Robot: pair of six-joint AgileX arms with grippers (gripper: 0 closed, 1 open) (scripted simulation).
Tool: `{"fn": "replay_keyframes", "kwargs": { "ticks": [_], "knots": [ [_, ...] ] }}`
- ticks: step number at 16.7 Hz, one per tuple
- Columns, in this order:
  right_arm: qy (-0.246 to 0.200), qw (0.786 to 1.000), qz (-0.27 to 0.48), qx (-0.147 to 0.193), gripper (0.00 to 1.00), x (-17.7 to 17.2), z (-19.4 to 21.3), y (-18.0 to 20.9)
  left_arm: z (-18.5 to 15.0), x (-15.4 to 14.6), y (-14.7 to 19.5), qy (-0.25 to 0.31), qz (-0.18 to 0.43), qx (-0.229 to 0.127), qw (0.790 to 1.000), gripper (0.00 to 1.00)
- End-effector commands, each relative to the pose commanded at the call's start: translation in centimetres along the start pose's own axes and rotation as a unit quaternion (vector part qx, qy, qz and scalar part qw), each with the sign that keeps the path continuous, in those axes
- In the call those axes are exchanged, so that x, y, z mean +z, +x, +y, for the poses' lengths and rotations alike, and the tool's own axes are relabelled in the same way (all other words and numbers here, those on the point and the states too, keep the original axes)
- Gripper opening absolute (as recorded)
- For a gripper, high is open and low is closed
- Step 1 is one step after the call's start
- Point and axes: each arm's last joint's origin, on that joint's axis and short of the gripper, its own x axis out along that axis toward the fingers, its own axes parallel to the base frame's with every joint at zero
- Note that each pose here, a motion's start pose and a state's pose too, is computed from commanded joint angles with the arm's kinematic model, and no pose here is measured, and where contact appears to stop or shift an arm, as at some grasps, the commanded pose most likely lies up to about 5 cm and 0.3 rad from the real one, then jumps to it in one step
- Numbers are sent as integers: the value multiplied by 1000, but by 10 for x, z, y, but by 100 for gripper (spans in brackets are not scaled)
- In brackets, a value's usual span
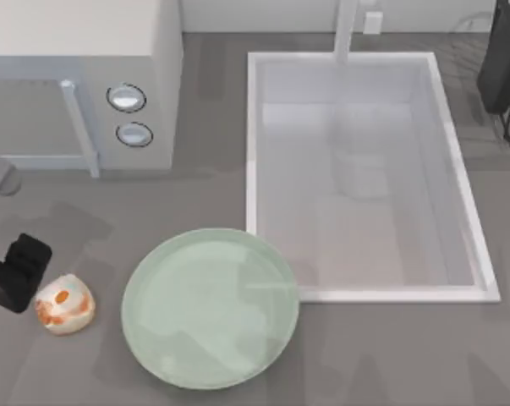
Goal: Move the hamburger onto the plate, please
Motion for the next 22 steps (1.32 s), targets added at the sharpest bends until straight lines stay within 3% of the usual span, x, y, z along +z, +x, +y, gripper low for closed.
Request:
{"fn": "replay_keyframes", "kwargs": {
  "ticks": [2,5,10,12,17,22],
  "knots": [
    [0,1000,0,0,100,0,0,0,3,18,25,54,86,-51,993,100],
    [0,1000,0,0,100,0,0,0,0,37,65,129,192,-128,964,100],
    [0,1000,0,0,100,0,0,0,-10,47,106,208,287,-217,910,100],
    [0,1000,0,0,100,0,0,0,-12,47,111,219,298,-230,900,100],
    [0,1000,0,0,100,0,0,0,-11,46,112,216,298,-229,901,100],
    [0,1000,0,0,100,0,0,0,-22,25,141,219,297,-229,901,100]
  ]
}}
